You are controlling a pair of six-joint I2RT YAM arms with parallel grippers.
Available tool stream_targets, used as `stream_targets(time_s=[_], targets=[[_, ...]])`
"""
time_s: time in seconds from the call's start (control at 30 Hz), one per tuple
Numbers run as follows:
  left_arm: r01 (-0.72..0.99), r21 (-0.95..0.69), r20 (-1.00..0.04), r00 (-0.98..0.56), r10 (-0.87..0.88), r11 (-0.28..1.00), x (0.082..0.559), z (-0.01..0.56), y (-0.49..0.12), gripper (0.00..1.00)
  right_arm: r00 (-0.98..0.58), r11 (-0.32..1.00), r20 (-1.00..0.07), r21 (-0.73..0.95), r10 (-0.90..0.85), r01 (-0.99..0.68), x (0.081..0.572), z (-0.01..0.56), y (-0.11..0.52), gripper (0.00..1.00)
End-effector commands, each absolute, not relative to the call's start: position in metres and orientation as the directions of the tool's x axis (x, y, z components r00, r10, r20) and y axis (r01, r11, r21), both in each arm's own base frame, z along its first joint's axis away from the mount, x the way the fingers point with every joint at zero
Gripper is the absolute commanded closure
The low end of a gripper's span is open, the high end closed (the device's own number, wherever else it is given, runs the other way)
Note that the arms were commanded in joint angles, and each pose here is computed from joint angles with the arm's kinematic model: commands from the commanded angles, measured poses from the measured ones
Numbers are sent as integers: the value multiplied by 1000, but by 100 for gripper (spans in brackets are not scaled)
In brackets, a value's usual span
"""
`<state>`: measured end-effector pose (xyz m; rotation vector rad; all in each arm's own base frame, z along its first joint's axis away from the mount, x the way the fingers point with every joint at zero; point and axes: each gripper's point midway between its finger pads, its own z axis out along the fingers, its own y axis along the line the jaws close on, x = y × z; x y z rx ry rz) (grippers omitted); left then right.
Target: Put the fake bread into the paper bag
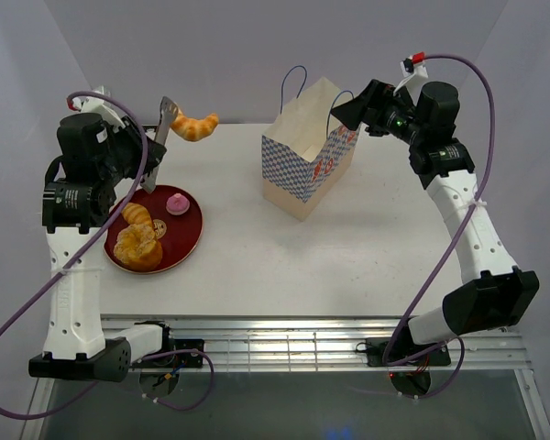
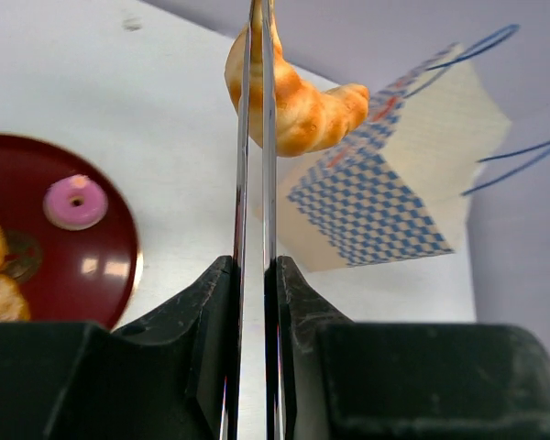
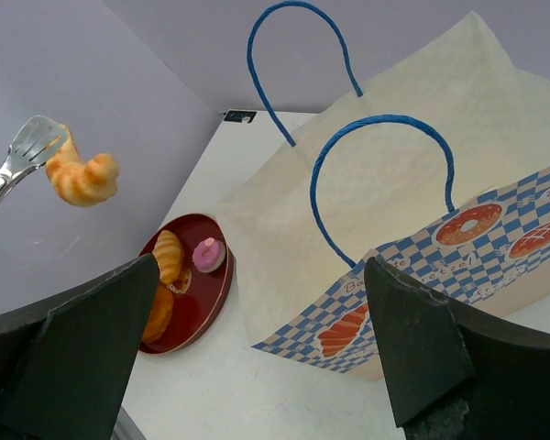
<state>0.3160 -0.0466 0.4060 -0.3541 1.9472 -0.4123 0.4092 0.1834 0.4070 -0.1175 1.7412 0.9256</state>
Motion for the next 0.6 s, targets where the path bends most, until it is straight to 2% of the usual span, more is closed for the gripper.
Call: stream_targets(time_s=[0.0, 0.27, 0.3, 0.57], targets=[[162, -567, -796, -361, -486, 807, 313, 449, -85, 75, -298, 682, -871, 492, 391, -542, 418, 431, 187, 1], [265, -652, -744, -401, -534, 710, 334, 450, -111, 75, -241, 722, -910, 414, 337, -554, 436, 422, 222, 0], [270, -653, -744, -403, -533, 707, 335, 451, -112, 76, -239, 725, -914, 407, 329, -556, 435, 420, 229, 4], [317, -637, -760, -408, -505, 703, 344, 458, -127, 75, -181, 817, -953, 302, 244, -491, 458, 402, 246, 5]])
